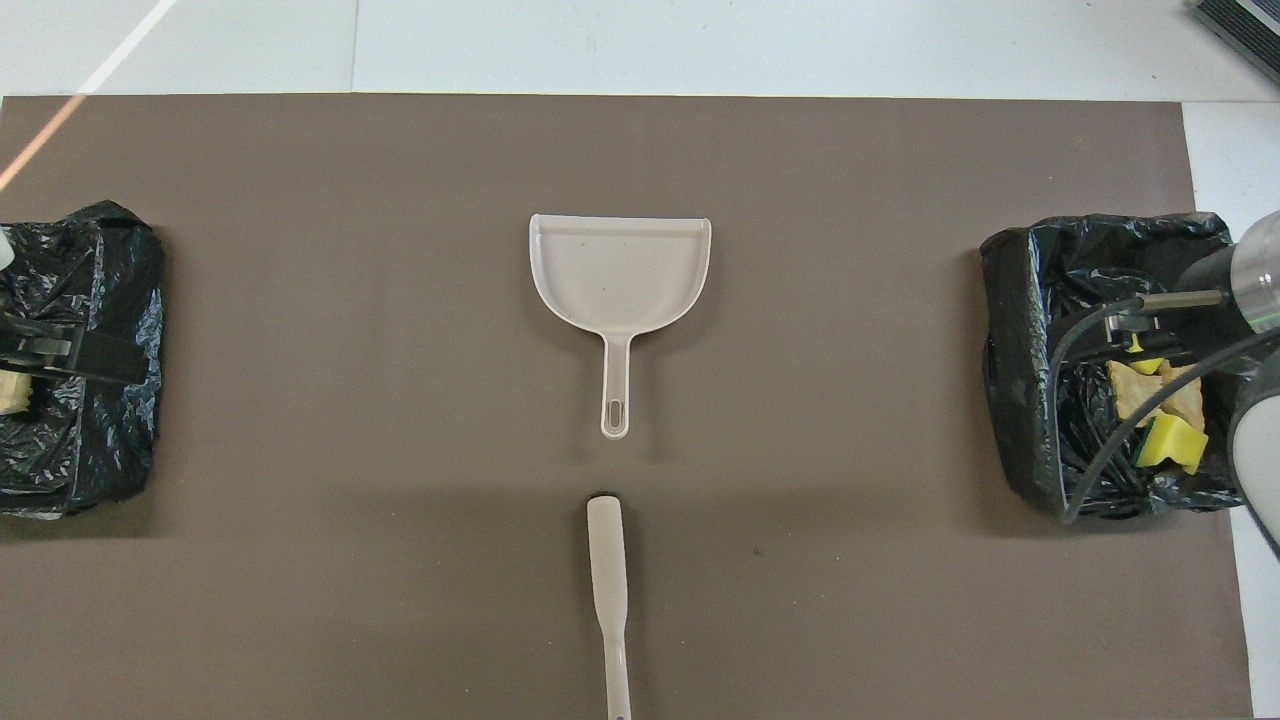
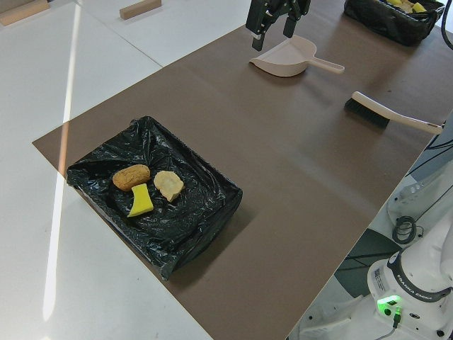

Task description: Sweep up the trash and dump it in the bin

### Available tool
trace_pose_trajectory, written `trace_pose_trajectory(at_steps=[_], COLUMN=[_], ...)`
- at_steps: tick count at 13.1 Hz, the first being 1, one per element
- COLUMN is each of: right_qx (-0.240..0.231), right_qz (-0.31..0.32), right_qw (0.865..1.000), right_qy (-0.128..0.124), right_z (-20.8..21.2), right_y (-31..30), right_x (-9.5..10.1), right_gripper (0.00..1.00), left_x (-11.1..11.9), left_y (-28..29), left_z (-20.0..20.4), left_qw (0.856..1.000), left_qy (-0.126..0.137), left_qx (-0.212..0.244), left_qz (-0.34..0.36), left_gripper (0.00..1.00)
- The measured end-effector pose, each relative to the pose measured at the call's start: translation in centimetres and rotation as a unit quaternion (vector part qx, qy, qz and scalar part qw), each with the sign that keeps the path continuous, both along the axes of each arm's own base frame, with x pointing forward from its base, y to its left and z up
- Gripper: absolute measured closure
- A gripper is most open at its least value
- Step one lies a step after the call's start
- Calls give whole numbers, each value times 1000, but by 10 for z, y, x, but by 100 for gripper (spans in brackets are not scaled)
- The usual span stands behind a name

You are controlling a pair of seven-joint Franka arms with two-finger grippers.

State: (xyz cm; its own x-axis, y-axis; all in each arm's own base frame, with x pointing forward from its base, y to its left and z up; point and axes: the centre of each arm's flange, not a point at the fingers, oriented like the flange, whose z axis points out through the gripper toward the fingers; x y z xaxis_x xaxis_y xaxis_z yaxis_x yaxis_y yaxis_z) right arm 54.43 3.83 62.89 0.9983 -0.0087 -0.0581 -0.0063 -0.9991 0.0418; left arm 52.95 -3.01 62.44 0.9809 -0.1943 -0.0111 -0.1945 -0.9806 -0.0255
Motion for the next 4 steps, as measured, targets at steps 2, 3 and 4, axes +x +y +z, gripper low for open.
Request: trace_pose_trajectory(at_steps=[2,3,4], right_qx=[0,0,0], right_qz=[0,0,0], right_qw=[1000,1000,1000], right_qy=[0,0,0], right_z=[0,0,0], right_y=[0,0,0], right_x=[0,0,0], right_gripper=[0,0,0], left_x=[2,4,6], left_y=[-3,-5,-5], left_z=[7,10,12], left_qw=[1000,999,999], left_qy=[-1,-1,0], left_qx=[-21,-34,-39], left_qz=[0,0,1], left_gripper=[0,0,0])
